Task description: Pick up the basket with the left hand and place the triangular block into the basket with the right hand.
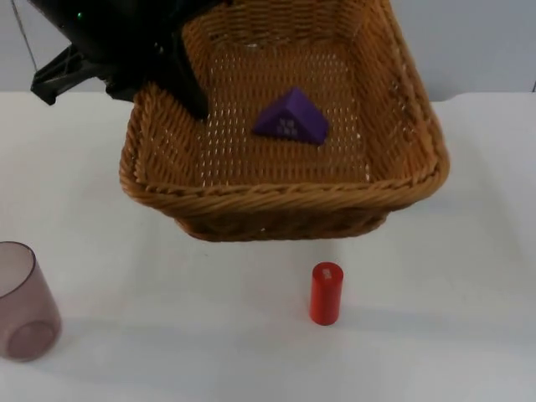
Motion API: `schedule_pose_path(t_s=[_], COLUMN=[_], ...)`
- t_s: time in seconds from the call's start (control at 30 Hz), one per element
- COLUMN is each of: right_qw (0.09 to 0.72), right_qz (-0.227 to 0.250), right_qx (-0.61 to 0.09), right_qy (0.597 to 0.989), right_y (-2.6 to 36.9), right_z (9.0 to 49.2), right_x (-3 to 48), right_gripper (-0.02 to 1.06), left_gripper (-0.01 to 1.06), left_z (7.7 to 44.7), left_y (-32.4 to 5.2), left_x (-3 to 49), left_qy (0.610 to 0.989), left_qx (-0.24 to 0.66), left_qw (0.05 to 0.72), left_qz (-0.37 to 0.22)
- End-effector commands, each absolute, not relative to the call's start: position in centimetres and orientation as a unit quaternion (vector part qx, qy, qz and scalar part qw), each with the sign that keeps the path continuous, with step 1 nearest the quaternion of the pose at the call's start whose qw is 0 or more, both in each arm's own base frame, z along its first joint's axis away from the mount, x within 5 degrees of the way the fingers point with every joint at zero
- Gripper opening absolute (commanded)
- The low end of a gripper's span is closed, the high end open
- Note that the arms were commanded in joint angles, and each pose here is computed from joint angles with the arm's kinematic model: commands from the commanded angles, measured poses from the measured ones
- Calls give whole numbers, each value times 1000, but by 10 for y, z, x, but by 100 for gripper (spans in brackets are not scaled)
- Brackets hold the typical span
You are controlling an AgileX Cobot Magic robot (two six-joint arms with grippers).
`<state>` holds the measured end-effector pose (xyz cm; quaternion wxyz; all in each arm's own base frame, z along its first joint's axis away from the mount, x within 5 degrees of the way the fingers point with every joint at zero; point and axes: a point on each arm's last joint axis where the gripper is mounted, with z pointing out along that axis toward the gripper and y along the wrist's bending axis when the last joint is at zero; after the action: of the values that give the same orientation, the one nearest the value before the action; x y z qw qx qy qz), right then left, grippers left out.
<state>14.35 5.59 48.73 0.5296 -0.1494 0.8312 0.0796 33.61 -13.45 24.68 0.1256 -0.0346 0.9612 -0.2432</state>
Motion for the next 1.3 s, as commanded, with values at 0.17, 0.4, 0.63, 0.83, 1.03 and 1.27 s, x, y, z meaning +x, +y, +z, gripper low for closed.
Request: schedule_pose_path(t_s=[0.17,0.4,0.63,0.83,1.03,1.27], right_qw=[550,530,524,515,516,516], right_qz=[65,37,42,42,42,42], right_qx=[-118,-93,-83,-81,-76,-75], right_qy=[824,842,846,852,852,852], right_y=[29,17,16,16,16,15], right_z=[498,494,493,491,491,491], right_x=[99,86,85,84,84,84], right_gripper=[104,104,104,104,104,104], left_gripper=[0,0,0,0,0,0], left_z=[201,181,169,147,126,102], left_y=[-107,-84,-75,-72,-71,-67], left_x=[360,381,416,430,435,442], left_qy=[968,966,963,960,962,960], left_qx=[-27,-32,-24,-24,-15,-18], left_qw=[84,85,116,124,125,108], left_qz=[-236,-244,-243,-251,-244,-258])
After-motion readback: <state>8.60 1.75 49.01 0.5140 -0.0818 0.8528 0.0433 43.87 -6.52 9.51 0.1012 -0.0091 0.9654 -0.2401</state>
